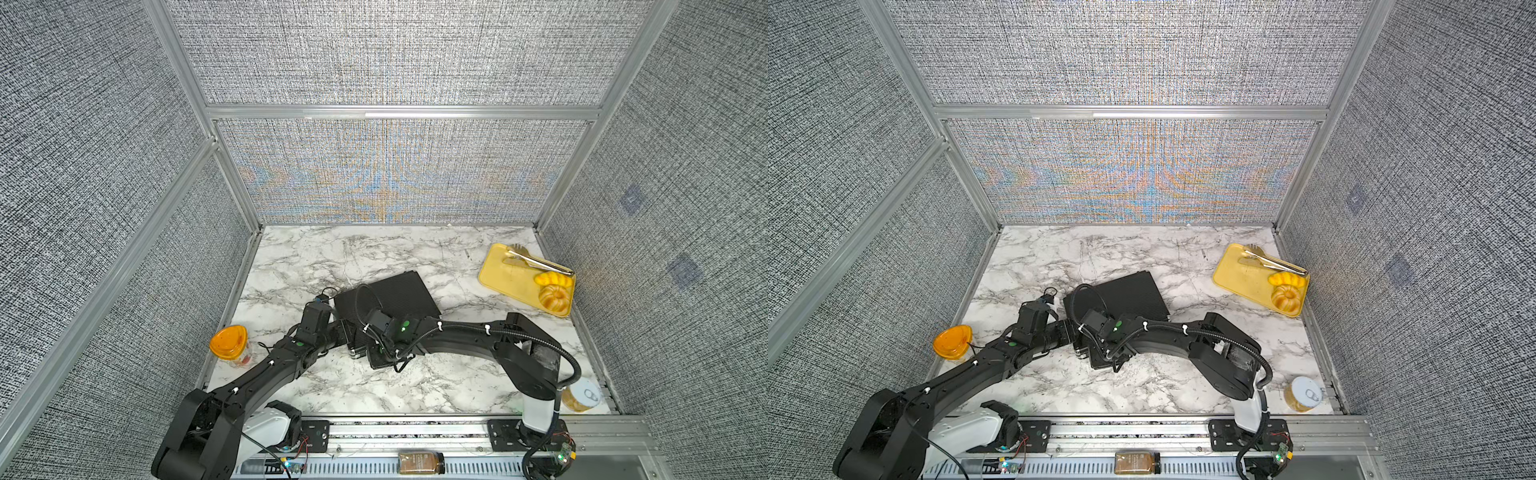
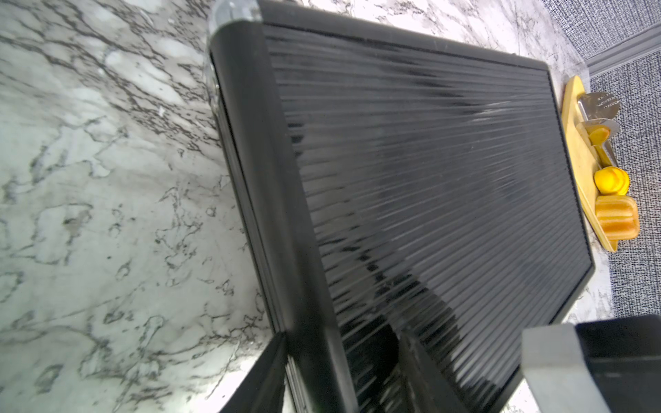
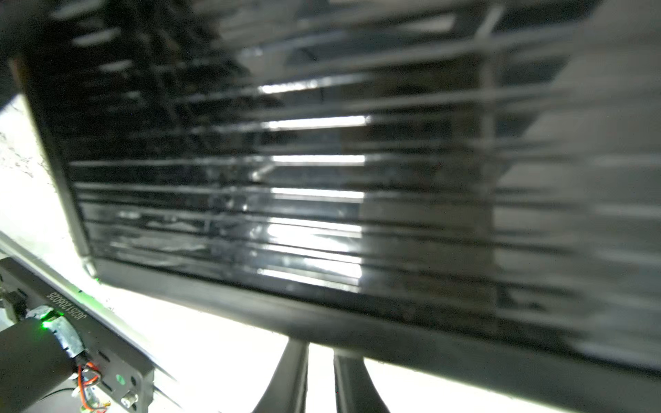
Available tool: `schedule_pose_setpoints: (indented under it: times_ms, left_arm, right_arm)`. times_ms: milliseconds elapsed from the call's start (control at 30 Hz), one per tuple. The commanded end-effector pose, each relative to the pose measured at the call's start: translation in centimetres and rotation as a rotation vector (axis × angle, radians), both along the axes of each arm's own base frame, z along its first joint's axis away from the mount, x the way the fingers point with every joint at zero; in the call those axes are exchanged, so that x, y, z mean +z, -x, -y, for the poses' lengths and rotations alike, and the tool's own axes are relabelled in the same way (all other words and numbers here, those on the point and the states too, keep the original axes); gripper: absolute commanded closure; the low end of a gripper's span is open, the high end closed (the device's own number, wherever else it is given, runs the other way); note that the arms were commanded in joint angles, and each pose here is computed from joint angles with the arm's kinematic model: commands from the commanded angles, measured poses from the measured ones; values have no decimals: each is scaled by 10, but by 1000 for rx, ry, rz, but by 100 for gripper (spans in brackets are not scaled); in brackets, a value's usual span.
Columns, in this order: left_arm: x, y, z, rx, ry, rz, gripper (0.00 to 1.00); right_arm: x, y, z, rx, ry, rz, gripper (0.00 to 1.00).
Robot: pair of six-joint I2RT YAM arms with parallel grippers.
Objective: Close the poker set cases
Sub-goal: Fasten the fastener on the poker set case.
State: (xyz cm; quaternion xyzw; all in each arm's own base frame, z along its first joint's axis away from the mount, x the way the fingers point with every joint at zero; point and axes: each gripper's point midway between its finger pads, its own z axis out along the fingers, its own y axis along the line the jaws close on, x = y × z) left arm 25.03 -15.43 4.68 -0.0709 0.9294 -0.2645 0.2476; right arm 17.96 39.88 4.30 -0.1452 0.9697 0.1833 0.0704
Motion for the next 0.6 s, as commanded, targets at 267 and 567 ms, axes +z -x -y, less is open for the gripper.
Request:
schedule_pose_setpoints:
  times_ms: [267,567]
  left_arm:
    - [-42,58,-6,-111,-59,-254,51]
    - [-42,59,-8,-108,-72,-254,51]
  right_arm:
    - [38,-5,-2,-125,-155,31,82]
    - [42,0,3,-464,-373,34,81]
